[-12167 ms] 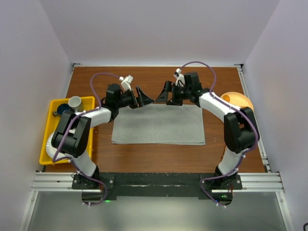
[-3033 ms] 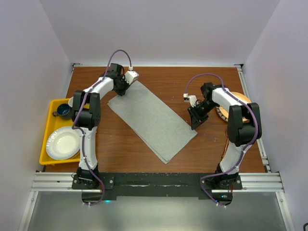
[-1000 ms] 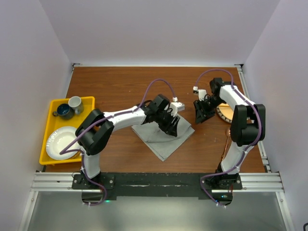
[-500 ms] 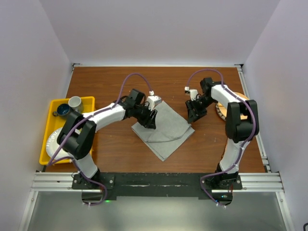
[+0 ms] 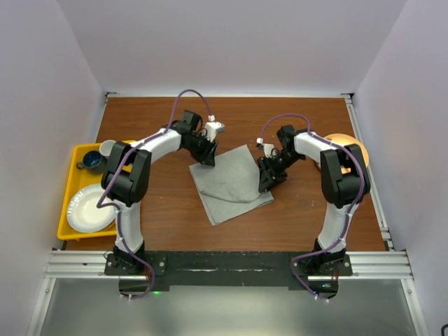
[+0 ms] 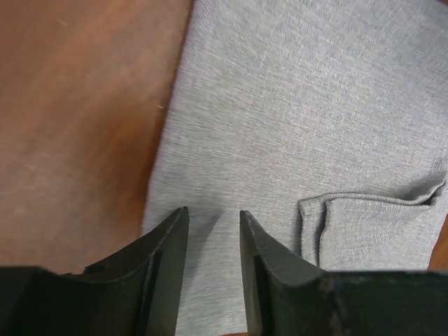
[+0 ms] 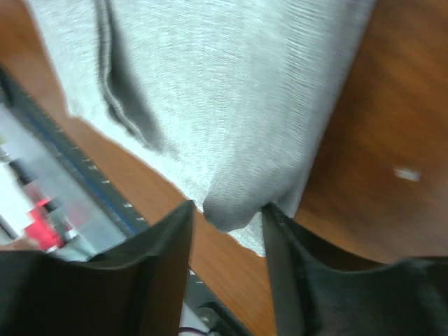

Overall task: Fold the napkin into a case and place the utensils inside
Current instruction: Smooth out the square-folded napkin at the center of the board.

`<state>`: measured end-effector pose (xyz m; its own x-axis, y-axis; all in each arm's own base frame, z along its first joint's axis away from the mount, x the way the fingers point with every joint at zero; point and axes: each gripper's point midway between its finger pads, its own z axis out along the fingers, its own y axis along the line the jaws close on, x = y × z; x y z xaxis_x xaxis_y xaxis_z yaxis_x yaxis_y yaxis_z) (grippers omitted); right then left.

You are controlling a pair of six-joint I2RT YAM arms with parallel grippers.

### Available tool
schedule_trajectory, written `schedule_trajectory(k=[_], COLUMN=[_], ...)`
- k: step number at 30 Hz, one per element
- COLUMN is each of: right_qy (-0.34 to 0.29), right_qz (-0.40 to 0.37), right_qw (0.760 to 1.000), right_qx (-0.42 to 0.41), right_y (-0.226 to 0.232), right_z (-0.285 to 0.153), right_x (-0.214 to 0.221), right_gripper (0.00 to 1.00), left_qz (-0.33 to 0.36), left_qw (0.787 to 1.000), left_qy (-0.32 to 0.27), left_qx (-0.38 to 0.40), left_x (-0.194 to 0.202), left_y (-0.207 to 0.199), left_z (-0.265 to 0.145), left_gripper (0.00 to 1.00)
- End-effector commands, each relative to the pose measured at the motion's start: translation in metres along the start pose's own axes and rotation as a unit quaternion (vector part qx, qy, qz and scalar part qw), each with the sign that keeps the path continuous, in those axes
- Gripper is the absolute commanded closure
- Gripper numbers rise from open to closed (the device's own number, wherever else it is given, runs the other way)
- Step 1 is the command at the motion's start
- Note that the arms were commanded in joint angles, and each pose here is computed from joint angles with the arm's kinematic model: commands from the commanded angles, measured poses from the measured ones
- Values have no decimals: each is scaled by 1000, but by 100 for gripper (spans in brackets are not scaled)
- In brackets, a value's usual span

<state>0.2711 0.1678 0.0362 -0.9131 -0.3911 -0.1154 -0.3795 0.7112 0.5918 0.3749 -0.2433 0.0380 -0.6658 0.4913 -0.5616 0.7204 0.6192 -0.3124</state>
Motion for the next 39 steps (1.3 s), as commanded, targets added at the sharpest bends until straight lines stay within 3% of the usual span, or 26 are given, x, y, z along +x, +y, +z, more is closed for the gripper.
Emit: schedule_trajectory(k=[1,7,13,18,29,39], right_qy=[-49,-86,-76,-80,-57,-46], right_qz=[-5,-14,4,17,34,37], right_qw=[997,996,996,995,996,996], right_qx=[-56,-3,53,61,61,69], right_y=[41,34,7,-1,-10,-16], right_z=[-22,-42,-35,-28,-16,-11], right_x=[-19,-29,-28,-34,-27,-20], right_gripper=[43,42,48,61,69,76], left_qz=[73,89,64,59,68,53], left_qw=[995,989,988,988,987,995], left_qy=[-36,-52,-41,-18,19,23], left_qx=[53,110,131,140,145,79], left_x=[-36,-37,-14,1,18,20], left_y=[-10,-41,-53,-64,-79,-58], left_z=[-25,-46,-38,-23,1,9], left_gripper=[55,45,39,35,36,34])
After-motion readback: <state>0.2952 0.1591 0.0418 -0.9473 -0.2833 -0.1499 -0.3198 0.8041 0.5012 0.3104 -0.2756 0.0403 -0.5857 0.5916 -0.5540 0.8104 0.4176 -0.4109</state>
